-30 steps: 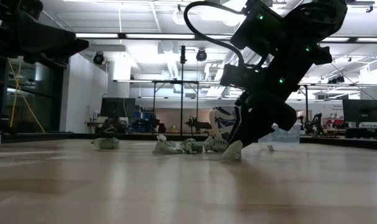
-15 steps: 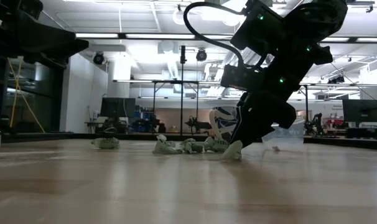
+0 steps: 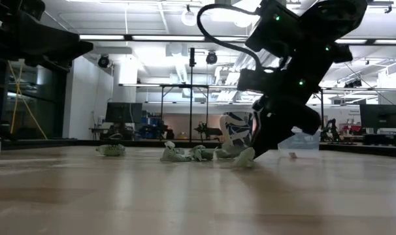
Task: Pick and place Stevia / Truvia into bins
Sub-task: Put the stevia packet into the square transparent container
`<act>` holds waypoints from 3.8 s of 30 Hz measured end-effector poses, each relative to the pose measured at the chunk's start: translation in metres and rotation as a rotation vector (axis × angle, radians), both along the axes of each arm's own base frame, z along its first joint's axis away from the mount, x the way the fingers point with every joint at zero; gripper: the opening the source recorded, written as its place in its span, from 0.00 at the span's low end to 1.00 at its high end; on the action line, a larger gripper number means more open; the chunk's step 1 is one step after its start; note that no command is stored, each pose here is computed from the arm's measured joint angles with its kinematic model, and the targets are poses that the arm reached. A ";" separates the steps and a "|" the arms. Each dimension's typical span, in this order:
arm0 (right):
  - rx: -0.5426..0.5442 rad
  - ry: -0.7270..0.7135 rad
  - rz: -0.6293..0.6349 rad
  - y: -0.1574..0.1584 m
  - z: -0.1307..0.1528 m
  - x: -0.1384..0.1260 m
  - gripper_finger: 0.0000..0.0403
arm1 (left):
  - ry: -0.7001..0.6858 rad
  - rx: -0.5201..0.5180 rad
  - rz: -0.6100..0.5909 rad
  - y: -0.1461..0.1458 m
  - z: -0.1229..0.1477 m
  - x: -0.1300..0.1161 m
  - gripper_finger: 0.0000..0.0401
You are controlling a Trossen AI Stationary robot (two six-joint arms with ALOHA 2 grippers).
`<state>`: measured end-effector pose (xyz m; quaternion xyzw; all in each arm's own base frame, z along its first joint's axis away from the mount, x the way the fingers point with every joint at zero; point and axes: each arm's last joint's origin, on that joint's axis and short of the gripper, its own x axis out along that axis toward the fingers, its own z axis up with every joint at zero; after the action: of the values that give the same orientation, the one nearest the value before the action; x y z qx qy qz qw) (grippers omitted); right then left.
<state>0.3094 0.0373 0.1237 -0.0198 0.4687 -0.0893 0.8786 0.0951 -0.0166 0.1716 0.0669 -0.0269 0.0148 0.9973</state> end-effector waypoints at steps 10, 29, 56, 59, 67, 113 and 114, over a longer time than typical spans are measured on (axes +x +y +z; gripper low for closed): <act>-0.114 -0.062 -0.005 -0.006 0.051 -0.020 0.05 | 0.000 0.000 0.000 0.000 0.000 0.000 0.64; -0.120 0.198 -0.306 -0.045 0.077 -0.085 0.04 | 0.000 0.000 0.000 0.000 0.000 0.000 0.64; -0.035 -0.318 0.352 -0.003 0.067 -0.043 0.38 | 0.000 0.000 0.000 0.000 0.000 0.000 0.64; -0.053 -0.274 0.347 -0.004 0.051 -0.038 0.39 | 0.000 0.000 0.000 0.000 0.000 0.000 0.64; -0.074 -0.216 0.354 -0.011 0.018 -0.019 0.38 | 0.000 0.000 0.000 0.000 0.000 0.000 0.64; -0.035 -0.108 0.343 -0.037 -0.009 0.003 0.23 | 0.000 0.000 0.000 0.000 0.000 0.000 0.64; -0.034 -0.107 0.342 -0.037 -0.010 0.003 0.22 | 0.000 0.000 0.000 0.000 0.000 0.000 0.64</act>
<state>0.3121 0.0000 0.1139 -0.1095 0.4096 0.0527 0.9041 0.0951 -0.0166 0.1716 0.0669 -0.0271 0.0148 0.9973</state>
